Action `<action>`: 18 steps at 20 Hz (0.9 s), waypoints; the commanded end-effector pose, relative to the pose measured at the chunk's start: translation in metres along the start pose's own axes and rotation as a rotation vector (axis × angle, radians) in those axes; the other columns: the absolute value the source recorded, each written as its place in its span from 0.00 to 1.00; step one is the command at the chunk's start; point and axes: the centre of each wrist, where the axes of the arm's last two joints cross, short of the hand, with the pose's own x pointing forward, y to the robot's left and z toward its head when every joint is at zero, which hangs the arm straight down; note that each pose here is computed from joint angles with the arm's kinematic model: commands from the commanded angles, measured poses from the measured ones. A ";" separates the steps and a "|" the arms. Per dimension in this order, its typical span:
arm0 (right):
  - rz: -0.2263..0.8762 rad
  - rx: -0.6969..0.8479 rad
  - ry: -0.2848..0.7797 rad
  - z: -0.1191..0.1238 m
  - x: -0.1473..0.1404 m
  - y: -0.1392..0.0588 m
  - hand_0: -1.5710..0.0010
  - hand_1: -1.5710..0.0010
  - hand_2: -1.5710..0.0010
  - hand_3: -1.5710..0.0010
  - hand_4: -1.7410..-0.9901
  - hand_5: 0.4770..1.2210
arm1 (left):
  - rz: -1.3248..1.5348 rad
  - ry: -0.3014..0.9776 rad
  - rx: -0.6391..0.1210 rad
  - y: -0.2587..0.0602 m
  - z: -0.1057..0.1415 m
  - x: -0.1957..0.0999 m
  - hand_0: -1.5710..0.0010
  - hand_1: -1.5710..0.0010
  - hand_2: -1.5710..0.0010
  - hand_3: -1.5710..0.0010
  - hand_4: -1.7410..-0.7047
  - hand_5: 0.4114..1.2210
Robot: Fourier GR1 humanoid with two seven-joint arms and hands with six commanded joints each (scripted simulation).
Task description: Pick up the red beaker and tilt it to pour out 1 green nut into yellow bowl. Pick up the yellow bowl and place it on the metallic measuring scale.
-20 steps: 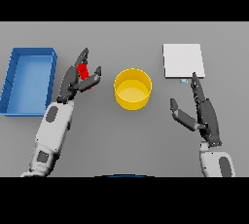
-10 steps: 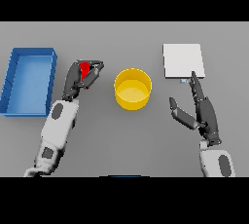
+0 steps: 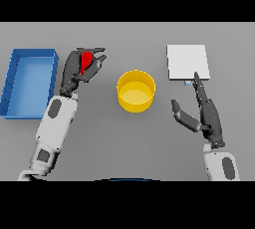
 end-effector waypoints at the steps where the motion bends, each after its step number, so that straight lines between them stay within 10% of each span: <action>1: 0.008 -0.002 0.001 -0.002 0.001 0.001 1.00 1.00 1.00 1.00 0.66 0.27 | -0.061 0.003 -0.028 0.002 -0.002 0.008 0.01 0.01 0.01 0.01 0.02 0.86; 18: 0.019 0.011 0.004 0.005 0.005 0.003 1.00 1.00 1.00 1.00 0.63 0.33 | -1.052 -0.201 -0.442 -0.019 -0.034 0.064 0.00 0.00 0.00 0.00 0.00 0.95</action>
